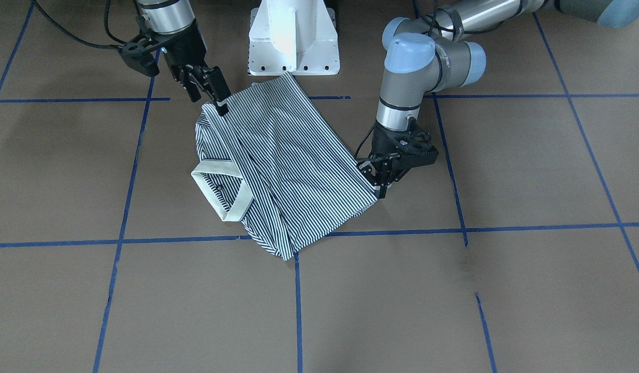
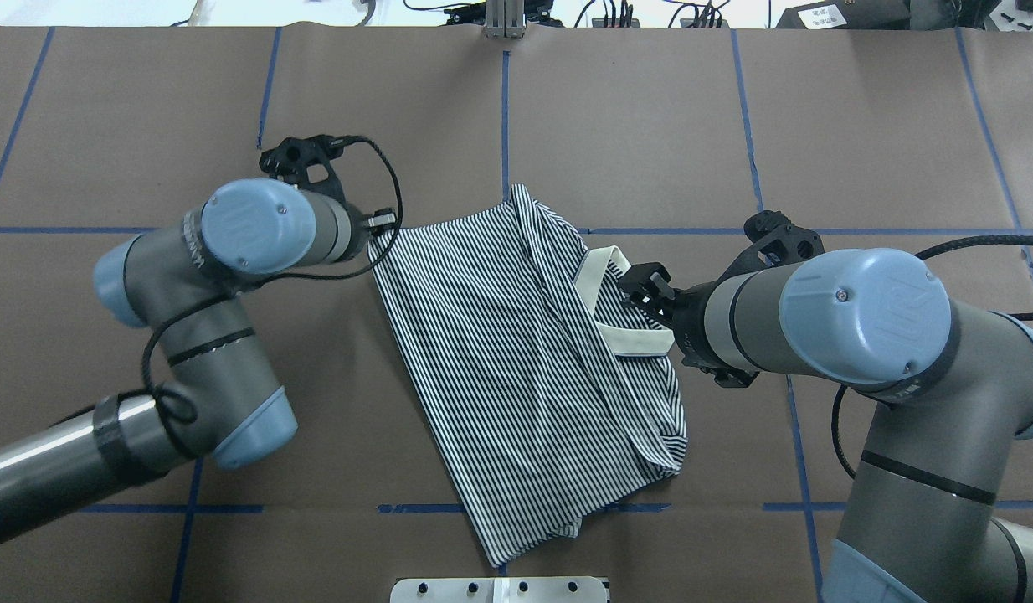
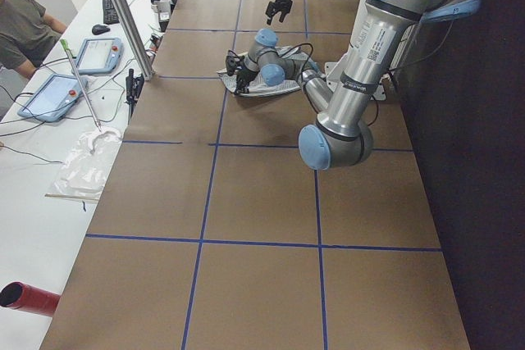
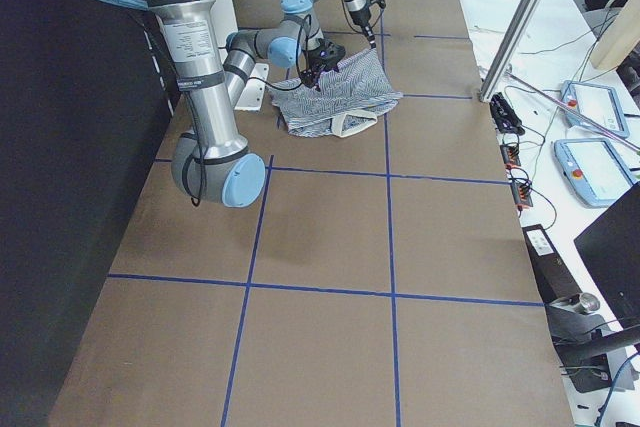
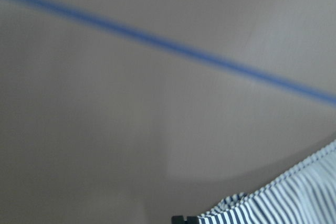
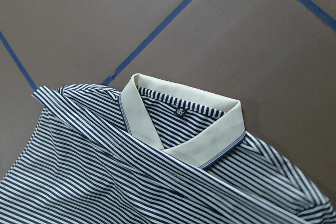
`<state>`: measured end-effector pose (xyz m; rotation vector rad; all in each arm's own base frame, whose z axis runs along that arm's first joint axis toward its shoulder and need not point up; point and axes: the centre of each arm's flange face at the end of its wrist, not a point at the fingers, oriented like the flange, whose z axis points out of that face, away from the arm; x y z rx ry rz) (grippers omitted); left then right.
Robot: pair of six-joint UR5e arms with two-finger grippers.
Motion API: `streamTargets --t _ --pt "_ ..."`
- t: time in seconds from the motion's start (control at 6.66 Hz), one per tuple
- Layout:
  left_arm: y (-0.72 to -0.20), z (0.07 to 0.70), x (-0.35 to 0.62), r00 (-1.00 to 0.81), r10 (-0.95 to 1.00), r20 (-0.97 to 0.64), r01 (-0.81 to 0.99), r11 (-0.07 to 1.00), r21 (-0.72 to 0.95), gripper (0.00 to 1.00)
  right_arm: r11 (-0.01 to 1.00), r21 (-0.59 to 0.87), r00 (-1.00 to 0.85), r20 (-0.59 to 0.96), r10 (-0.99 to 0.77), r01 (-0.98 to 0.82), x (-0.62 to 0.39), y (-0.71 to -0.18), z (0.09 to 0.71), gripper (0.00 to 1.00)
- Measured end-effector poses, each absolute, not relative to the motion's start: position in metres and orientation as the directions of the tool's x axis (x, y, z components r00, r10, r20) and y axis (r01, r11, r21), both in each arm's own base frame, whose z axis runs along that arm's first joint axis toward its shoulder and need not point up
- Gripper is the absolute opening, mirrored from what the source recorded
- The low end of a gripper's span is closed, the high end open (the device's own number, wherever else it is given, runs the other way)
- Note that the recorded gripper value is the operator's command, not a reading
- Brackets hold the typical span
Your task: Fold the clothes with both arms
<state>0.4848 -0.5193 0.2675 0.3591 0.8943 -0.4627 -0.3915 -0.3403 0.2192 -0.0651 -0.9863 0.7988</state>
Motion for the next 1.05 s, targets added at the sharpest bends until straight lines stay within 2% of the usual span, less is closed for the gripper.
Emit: streamTargets --t 0.15,0.3,0.45,0.6,0.75,1.05 --pt "-0.582 0.266 0.494 0.524 -0.234 -0.819 0.563 0.817 0.127 0.11 0.717 -0.392 0.294 0.719 0.63 -0.576 -0.389 -0.343 0.219 1.0" --pt "-0.634 0.276 0.499 0.521 -0.224 -0.823 0.585 0.796 0.154 0.41 0.715 -0.392 0.291 0.72 0.63 -0.578 -0.388 -0.344 0.219 1.0" --pt "-0.667 0.285 0.494 0.52 -0.206 -0.829 0.594 0.784 0.178 0.43 0.715 -0.389 0.291 0.721 0.629 -0.581 -0.388 -0.345 0.219 1.0" --pt "-0.676 0.284 0.484 0.506 -0.184 -0.843 0.591 0.786 0.183 0.44 0.721 -0.375 0.305 0.722 0.621 -0.582 -0.394 -0.349 0.221 1.0" --pt "-0.661 0.28 0.467 0.473 -0.151 -0.868 0.571 0.803 0.171 0.44 0.751 -0.335 0.346 0.731 0.588 -0.569 -0.41 -0.357 0.222 1.0" --pt "-0.595 0.288 0.412 0.396 -0.085 -0.914 0.507 0.85 0.14 0.45 0.828 -0.237 0.444 0.752 0.487 -0.508 -0.46 -0.375 0.211 1.0"
